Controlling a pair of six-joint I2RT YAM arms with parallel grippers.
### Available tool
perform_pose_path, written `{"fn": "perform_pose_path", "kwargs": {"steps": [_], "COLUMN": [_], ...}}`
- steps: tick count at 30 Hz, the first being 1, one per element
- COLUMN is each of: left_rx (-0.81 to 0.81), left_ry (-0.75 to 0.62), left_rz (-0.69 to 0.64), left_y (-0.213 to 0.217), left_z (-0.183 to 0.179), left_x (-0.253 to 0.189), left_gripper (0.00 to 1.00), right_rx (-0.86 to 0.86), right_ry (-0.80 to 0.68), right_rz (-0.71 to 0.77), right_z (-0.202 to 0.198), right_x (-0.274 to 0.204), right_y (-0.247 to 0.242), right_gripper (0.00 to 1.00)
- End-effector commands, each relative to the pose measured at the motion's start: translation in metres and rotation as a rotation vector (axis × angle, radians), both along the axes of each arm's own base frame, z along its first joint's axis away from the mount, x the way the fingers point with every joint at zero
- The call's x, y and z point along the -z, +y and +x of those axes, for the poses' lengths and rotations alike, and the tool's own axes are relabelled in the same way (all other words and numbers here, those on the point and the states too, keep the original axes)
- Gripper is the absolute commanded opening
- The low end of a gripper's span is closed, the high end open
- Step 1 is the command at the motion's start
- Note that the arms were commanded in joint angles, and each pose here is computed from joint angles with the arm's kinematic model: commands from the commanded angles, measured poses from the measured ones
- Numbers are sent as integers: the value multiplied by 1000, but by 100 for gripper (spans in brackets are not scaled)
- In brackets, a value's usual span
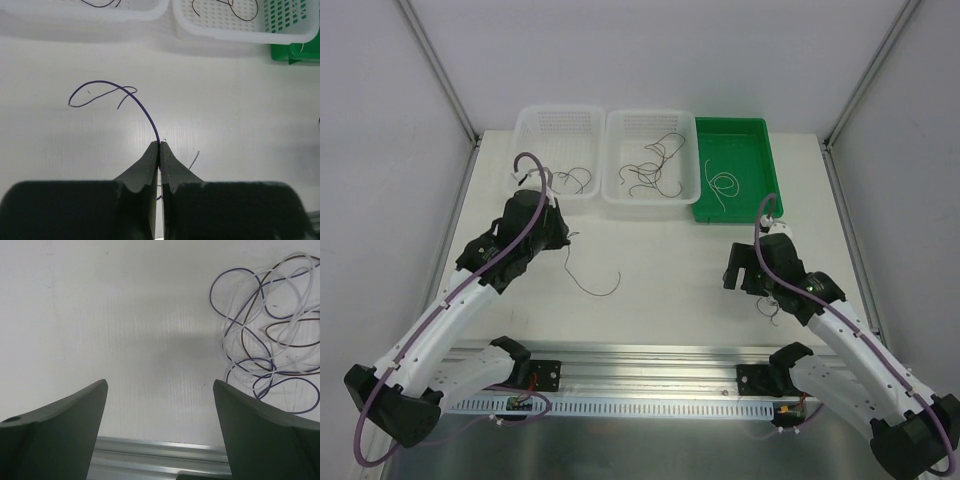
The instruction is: Untangle the cables
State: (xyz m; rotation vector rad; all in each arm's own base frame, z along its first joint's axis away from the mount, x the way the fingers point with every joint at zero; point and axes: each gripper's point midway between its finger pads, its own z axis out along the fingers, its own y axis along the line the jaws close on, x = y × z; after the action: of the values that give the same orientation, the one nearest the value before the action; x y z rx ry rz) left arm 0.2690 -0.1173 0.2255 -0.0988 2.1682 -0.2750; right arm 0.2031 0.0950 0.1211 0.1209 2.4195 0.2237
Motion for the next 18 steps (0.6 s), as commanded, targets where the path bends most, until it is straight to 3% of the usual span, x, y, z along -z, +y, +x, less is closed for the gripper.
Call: {"fn": "perform_pose_path", "kwargs": {"steps": [1,6,8,16,18], "left_rx": [88,117,111,-22,-64], "left_ry": [-74,-120,-186,-369,-360], "left_rz": [-36,-5,10,127,158], "left_y": [-12,-21,-20,-2,5], "left_z": [2,23,37,110,135], "left_x": [-42,-76,-108,-203,-201], "left_gripper": [0,0,0,0,0], "right_rx": [-77,-106,-119,-152,-152], "right_ry": [-26,-66,-75,-112,-119], "right_rz": [43,71,82,131,139], "right_z": [-3,-9,-12,-26,-29], "right_x": [-9,-20,-23,-31,-32], "right_y": [11,12,13,13,13], "right_gripper": [96,100,99,100,100]}}
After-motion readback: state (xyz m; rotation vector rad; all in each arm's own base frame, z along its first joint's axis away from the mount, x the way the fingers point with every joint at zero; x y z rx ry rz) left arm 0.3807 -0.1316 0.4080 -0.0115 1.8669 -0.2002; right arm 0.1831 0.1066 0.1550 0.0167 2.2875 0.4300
